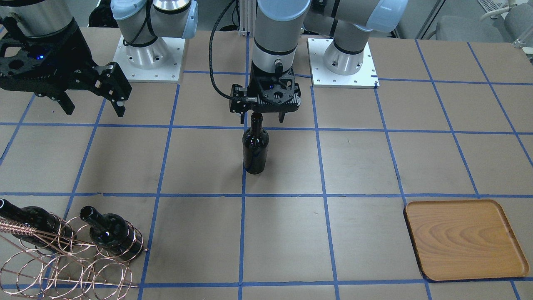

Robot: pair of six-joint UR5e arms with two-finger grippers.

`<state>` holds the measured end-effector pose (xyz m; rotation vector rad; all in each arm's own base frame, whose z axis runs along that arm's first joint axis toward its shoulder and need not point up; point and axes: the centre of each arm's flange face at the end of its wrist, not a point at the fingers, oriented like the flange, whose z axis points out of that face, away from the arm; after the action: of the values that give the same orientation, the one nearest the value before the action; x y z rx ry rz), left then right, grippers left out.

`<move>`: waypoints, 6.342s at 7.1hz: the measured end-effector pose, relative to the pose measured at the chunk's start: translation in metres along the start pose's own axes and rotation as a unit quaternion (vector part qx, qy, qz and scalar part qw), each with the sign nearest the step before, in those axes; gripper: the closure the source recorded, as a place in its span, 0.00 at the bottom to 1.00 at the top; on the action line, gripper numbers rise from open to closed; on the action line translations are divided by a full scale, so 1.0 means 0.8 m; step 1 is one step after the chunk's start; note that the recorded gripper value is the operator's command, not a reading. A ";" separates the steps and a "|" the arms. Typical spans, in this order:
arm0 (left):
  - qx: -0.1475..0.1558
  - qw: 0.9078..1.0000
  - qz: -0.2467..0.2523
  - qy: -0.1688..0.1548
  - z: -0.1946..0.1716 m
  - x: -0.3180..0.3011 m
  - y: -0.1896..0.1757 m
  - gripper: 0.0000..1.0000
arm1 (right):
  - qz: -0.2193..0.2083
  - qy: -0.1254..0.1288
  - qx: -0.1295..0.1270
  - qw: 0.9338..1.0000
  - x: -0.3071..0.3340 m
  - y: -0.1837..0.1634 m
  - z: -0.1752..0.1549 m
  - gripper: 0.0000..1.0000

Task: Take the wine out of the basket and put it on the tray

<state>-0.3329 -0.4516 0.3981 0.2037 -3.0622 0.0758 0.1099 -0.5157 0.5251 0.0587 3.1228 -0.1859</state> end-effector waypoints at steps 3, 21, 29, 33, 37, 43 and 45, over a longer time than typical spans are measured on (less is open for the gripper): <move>-0.013 1.000 0.005 -0.011 0.022 0.012 0.009 0.22 | 0.000 -0.005 -0.001 1.000 -0.001 0.000 0.001 0.00; 0.026 0.997 0.063 -0.048 -0.151 -0.376 -0.145 1.00 | -0.005 0.007 0.020 1.000 -0.006 0.005 -0.013 0.00; 0.058 0.994 0.079 -0.051 -0.120 -0.598 -0.293 1.00 | -0.001 -0.017 -0.001 1.000 -0.014 0.020 -0.016 0.00; 0.045 0.996 0.074 -0.032 -0.070 -0.626 -0.345 1.00 | -0.003 -0.019 -0.030 0.999 -0.013 0.025 -0.007 0.00; 0.028 0.997 0.069 -0.026 -0.047 -0.632 -0.350 1.00 | -0.006 -0.015 -0.005 1.000 -0.012 0.016 -0.010 0.00; 0.013 0.997 0.067 -0.029 -0.032 -0.638 -0.347 0.59 | -0.006 -0.014 -0.006 1.000 -0.011 0.014 -0.008 0.00; 0.010 0.997 0.066 -0.030 -0.029 -0.638 -0.345 0.17 | -0.005 -0.016 -0.007 1.000 -0.012 0.014 -0.007 0.00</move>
<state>0.2100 -0.6570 0.3953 0.0043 -3.1331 0.1102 0.1196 -0.5042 0.5296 0.0394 3.0919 -0.1643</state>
